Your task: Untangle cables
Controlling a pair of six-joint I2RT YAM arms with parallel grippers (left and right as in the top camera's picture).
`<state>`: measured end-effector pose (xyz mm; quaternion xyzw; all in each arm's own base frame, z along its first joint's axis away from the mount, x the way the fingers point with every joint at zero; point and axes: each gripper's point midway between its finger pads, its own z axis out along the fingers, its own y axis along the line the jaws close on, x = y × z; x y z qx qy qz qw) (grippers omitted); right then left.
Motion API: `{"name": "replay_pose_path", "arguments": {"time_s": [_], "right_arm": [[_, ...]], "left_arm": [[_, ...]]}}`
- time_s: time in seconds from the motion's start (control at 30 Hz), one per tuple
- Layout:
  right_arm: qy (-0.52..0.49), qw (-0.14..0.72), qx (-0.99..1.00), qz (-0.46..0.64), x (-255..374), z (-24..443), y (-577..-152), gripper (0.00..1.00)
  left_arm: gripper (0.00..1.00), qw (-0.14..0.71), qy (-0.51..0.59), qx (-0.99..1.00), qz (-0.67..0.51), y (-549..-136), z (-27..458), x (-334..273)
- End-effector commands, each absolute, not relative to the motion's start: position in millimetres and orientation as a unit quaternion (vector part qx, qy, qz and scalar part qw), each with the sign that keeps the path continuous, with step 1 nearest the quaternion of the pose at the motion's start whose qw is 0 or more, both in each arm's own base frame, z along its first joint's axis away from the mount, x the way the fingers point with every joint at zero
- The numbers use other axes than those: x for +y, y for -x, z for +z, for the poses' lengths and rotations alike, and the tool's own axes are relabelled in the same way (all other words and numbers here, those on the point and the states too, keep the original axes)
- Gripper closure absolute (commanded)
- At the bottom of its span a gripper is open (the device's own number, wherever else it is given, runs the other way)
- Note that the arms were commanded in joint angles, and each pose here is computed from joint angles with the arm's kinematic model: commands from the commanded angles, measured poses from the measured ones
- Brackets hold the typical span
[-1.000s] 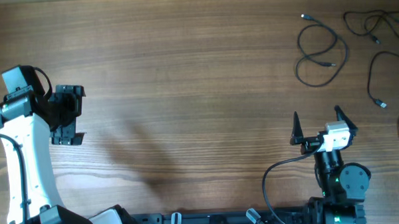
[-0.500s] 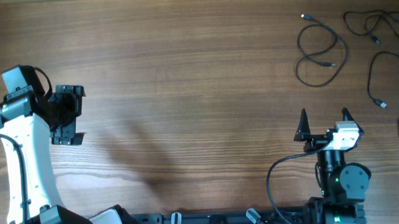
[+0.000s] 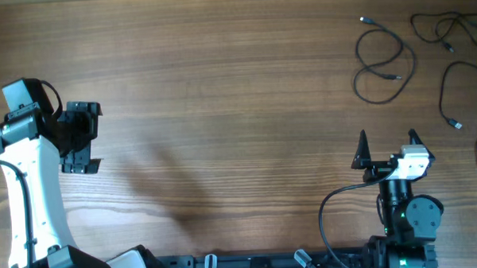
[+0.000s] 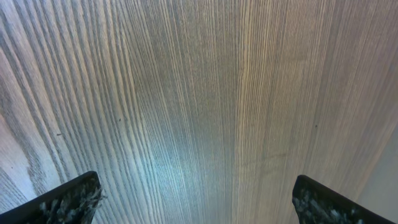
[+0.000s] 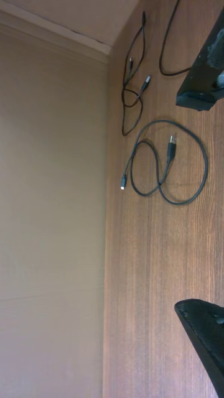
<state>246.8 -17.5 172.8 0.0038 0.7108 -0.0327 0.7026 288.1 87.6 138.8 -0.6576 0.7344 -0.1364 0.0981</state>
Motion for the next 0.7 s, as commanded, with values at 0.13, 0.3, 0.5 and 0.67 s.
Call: {"name": "replay_pose_path", "arguments": {"time_s": [0.13,0.3,0.5,0.67], "right_arm": [[-0.015,0.707,0.706,-0.032,-19.8,175.5,-246.0,0.0],[-0.015,0.707,0.706,-0.032,-19.8,175.5,-246.0,0.0],[-0.015,0.707,0.706,-0.032,-19.8,175.5,-246.0,0.0],[-0.015,0.707,0.706,-0.032,-19.8,175.5,-246.0,0.0]], "left_arm": [[0.0,0.184,0.603,0.76,-0.156,-286.4,189.5,63.1],[0.0,0.348,0.511,0.766,-0.177,-243.0,275.4,27.1],[0.0,0.454,0.412,0.763,-0.203,-126.9,308.5,10.1],[0.0,0.506,0.335,0.765,-0.214,-97.8,294.2,-0.1]]}}
